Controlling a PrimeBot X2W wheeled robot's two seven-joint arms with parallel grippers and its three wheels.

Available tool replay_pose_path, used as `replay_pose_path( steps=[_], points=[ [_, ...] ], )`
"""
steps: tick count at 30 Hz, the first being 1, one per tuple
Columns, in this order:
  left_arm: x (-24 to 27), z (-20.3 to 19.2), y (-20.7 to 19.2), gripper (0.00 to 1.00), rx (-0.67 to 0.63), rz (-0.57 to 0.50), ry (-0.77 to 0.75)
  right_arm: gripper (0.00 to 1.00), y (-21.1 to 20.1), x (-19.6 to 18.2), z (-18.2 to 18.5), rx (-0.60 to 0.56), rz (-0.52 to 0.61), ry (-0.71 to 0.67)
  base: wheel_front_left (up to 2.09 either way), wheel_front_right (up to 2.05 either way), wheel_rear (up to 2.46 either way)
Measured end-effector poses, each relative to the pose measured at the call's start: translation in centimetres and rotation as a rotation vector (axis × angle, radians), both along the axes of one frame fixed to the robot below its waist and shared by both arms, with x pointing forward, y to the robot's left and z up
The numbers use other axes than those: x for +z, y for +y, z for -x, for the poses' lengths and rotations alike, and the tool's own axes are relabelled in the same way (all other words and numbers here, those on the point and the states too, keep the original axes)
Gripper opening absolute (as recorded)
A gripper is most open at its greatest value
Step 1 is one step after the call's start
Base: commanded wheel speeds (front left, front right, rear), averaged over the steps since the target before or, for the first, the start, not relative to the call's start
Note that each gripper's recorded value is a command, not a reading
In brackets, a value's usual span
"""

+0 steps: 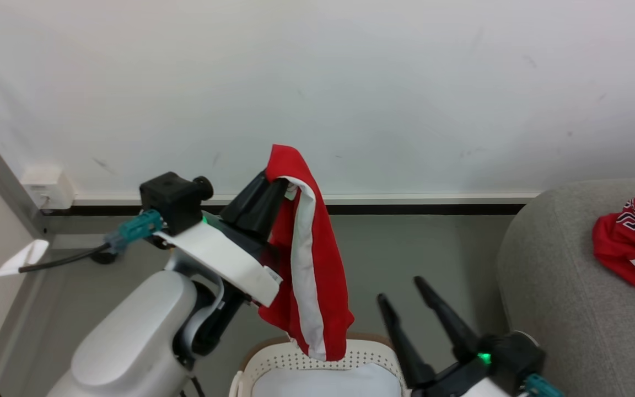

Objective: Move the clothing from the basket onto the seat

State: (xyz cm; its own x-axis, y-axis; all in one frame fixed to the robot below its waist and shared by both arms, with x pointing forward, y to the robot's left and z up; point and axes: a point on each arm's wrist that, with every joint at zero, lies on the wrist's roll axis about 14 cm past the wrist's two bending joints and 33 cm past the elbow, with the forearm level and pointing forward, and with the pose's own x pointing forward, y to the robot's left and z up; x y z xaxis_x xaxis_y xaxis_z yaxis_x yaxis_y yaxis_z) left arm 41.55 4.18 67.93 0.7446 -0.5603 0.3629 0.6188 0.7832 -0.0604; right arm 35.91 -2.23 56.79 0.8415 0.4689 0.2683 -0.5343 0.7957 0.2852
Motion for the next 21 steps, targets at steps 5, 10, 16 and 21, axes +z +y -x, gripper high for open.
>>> replay_pose_path(
  steps=[5, 10, 16, 21],
  points=[
    [-0.7, 0.6, -0.3, 0.0, -0.011, -0.001, 0.017, 1.0, 4.4, -0.8, 0.8, 0.144, 0.056, 0.006, 0.0, 0.0, 0.0],
    [-1.1, 1.7, -0.6, 0.0, -0.023, -0.001, 0.03, 1.0, 6.9, -3.1, 0.6, 0.233, 0.129, 0.063, 0.0, 0.0, 0.0],
    [-1.6, 3.5, -0.9, 0.0, -0.035, -0.012, 0.043, 1.0, 8.9, -6.5, 0.2, 0.307, 0.226, 0.155, 0.0, 0.0, 0.0],
    [-2.0, 5.0, -0.6, 0.0, -0.027, -0.018, 0.059, 1.0, 10.3, -6.8, -0.5, 0.338, 0.249, 0.175, 0.0, 0.0, 0.0]
  ],
)
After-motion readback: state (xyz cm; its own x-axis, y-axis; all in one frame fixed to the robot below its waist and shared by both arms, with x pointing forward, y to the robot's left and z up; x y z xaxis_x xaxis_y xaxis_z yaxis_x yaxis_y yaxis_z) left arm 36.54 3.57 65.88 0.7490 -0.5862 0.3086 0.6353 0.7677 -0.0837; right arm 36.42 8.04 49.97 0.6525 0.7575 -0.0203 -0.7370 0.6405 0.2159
